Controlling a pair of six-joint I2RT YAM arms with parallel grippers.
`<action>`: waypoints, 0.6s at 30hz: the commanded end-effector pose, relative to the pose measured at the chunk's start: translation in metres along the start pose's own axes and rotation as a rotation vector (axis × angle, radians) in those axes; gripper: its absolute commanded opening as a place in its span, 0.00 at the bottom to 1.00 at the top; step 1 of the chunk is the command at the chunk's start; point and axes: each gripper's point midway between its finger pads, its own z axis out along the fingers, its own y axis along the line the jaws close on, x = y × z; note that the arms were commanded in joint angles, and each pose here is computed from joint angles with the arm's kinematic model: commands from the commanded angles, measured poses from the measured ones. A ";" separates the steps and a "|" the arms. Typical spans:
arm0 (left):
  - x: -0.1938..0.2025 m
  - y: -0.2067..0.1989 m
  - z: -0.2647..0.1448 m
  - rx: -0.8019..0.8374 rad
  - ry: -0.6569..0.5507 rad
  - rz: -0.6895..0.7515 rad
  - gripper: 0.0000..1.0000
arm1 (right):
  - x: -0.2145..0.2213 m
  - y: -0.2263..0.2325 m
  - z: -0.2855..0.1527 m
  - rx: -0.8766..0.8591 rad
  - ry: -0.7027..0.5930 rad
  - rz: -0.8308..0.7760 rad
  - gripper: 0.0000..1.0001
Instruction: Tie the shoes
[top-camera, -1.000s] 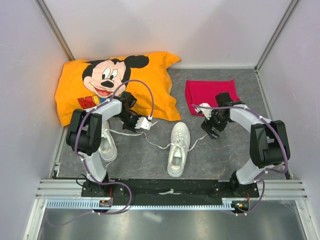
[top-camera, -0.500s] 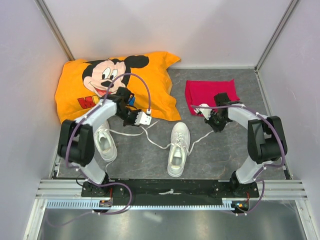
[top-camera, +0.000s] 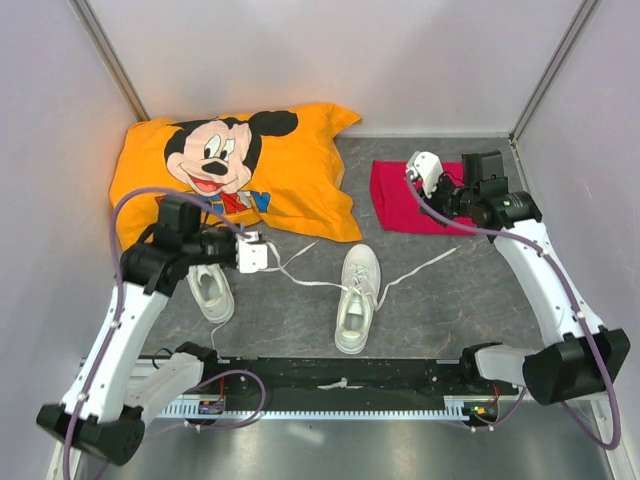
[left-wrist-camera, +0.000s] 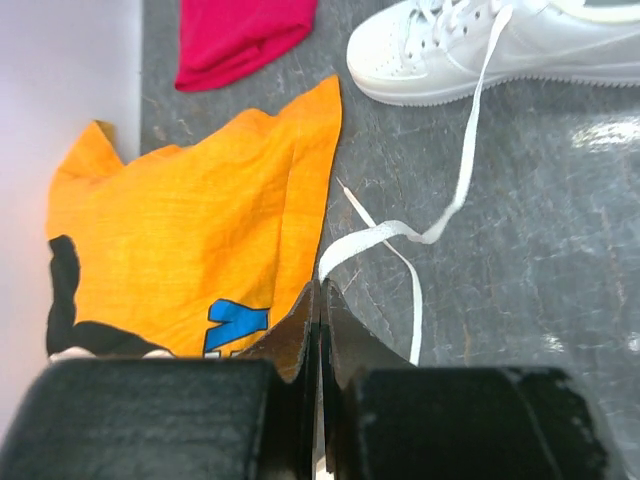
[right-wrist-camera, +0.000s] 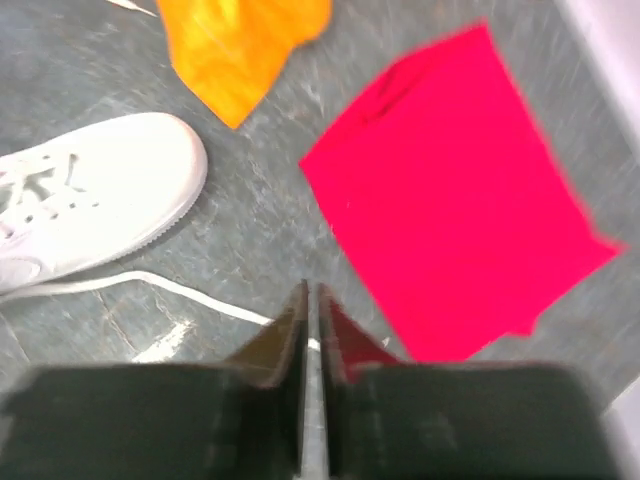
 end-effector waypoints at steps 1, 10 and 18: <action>-0.017 -0.023 -0.019 -0.043 -0.037 -0.056 0.01 | 0.009 0.027 -0.006 -0.111 0.048 -0.080 0.35; -0.015 -0.035 -0.017 0.016 -0.038 -0.093 0.01 | 0.099 0.029 0.040 -0.255 0.349 -0.224 0.98; -0.006 -0.038 -0.008 0.054 -0.024 -0.122 0.02 | 0.140 0.024 0.076 -0.281 0.451 -0.228 0.84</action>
